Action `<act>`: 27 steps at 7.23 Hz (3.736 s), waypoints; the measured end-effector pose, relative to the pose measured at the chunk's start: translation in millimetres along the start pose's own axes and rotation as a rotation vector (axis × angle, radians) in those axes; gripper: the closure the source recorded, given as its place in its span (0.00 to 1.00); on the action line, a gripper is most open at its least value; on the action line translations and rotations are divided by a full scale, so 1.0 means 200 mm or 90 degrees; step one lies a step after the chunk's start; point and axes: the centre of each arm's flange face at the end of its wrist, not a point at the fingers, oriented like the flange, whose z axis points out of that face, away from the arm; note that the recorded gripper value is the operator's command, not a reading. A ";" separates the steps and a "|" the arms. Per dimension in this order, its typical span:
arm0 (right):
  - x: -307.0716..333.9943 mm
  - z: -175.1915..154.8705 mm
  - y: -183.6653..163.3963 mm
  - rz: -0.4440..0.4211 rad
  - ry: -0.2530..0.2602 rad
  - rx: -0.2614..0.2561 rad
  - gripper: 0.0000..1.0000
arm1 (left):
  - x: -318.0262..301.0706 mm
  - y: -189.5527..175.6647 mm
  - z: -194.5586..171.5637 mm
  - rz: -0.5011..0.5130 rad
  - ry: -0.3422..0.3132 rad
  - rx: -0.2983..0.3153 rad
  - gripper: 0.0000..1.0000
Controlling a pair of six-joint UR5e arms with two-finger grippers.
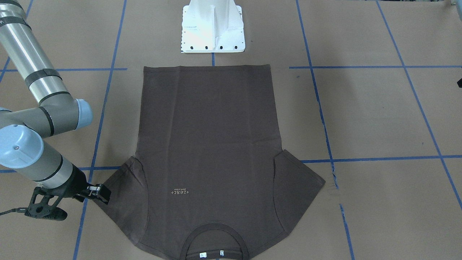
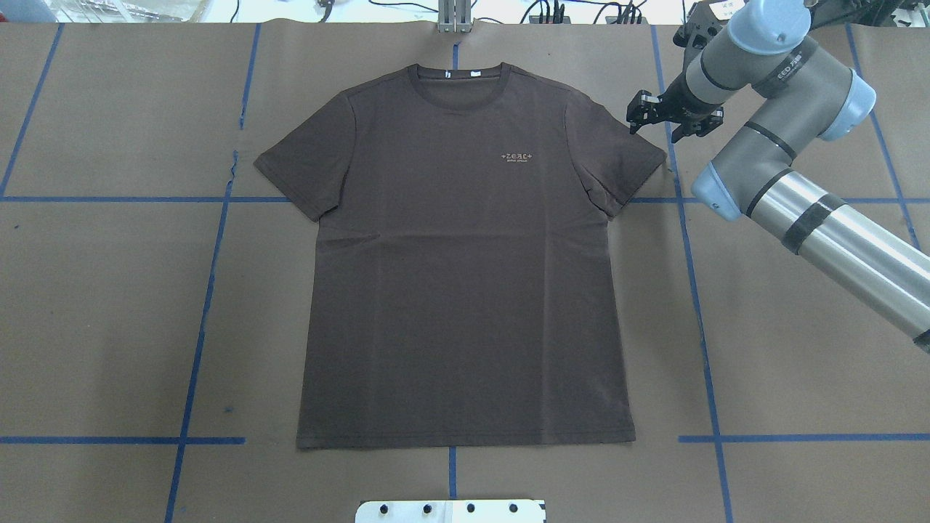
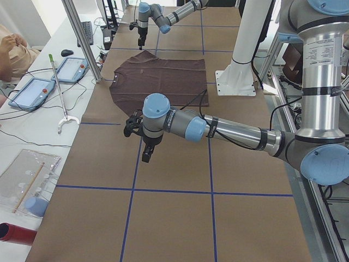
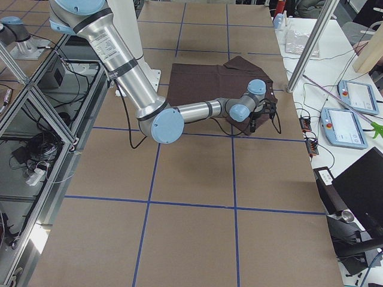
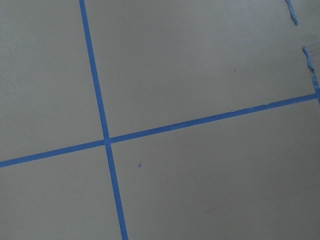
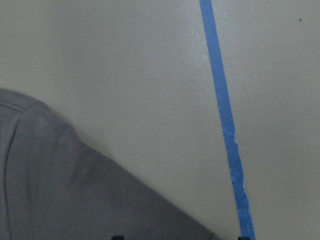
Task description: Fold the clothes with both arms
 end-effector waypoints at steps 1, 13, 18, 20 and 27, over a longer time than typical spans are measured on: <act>0.00 0.05 0.04 0.003 0.014 0.003 0.31 | 0.00 0.00 0.00 -0.001 0.000 0.000 0.00; -0.52 -0.05 0.07 0.103 -0.016 0.015 1.00 | 0.02 -0.04 -0.01 0.000 0.001 0.005 0.00; -0.95 0.06 0.08 0.162 0.032 0.072 0.16 | 0.04 -0.07 -0.02 0.008 0.010 0.008 0.00; -1.07 0.00 0.06 0.170 0.021 0.085 0.00 | 0.13 -0.15 0.04 0.029 0.063 0.004 0.01; -0.44 -0.53 0.59 0.151 -0.125 0.014 0.00 | 1.35 -0.95 0.80 -0.124 0.062 -0.025 0.13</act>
